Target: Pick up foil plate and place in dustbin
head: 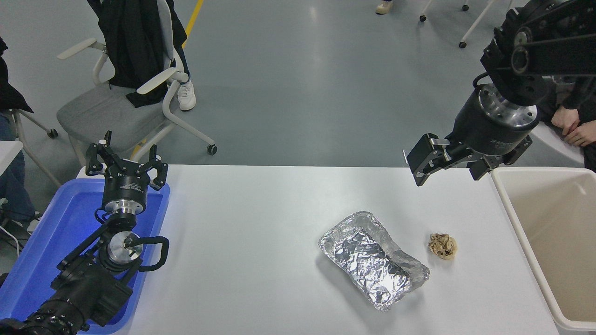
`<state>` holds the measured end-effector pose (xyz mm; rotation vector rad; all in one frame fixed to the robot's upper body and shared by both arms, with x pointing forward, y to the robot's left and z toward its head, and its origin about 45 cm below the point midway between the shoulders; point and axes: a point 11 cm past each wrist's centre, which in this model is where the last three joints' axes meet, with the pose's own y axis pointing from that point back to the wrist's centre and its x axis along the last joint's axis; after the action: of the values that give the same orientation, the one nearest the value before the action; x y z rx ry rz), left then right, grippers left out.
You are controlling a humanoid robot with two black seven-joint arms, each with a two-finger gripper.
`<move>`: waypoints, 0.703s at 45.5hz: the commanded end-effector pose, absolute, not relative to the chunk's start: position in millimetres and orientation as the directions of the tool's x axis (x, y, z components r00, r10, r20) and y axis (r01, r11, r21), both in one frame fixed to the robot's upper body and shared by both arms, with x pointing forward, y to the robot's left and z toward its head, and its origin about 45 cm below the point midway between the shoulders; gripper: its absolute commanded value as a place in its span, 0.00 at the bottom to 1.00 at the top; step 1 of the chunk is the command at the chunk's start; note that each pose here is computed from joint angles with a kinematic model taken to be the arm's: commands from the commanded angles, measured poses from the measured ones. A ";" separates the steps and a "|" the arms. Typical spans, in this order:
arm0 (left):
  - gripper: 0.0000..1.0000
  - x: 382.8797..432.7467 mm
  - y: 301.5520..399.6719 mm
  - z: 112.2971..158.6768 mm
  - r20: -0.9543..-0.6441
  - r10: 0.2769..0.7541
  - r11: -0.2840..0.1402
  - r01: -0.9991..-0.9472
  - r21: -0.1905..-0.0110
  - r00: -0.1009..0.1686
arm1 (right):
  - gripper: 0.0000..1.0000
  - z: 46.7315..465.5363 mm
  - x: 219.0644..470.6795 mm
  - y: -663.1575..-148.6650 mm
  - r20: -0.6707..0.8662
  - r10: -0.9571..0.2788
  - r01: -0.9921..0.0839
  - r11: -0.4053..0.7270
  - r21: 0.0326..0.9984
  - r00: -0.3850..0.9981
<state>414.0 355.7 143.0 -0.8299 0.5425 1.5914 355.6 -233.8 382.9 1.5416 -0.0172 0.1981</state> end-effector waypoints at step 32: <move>0.99 413.5 355.4 142.3 -0.765 0.642 -0.193 -0.976 -0.103 -0.046 | 1.00 326.8 367.3 -228.6 0.167 0.094 -0.158 -0.095 0.983 0.981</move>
<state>413.4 355.4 142.2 -0.8317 0.5429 1.5928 363.9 -236.8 348.5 1.5908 -0.0191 0.1783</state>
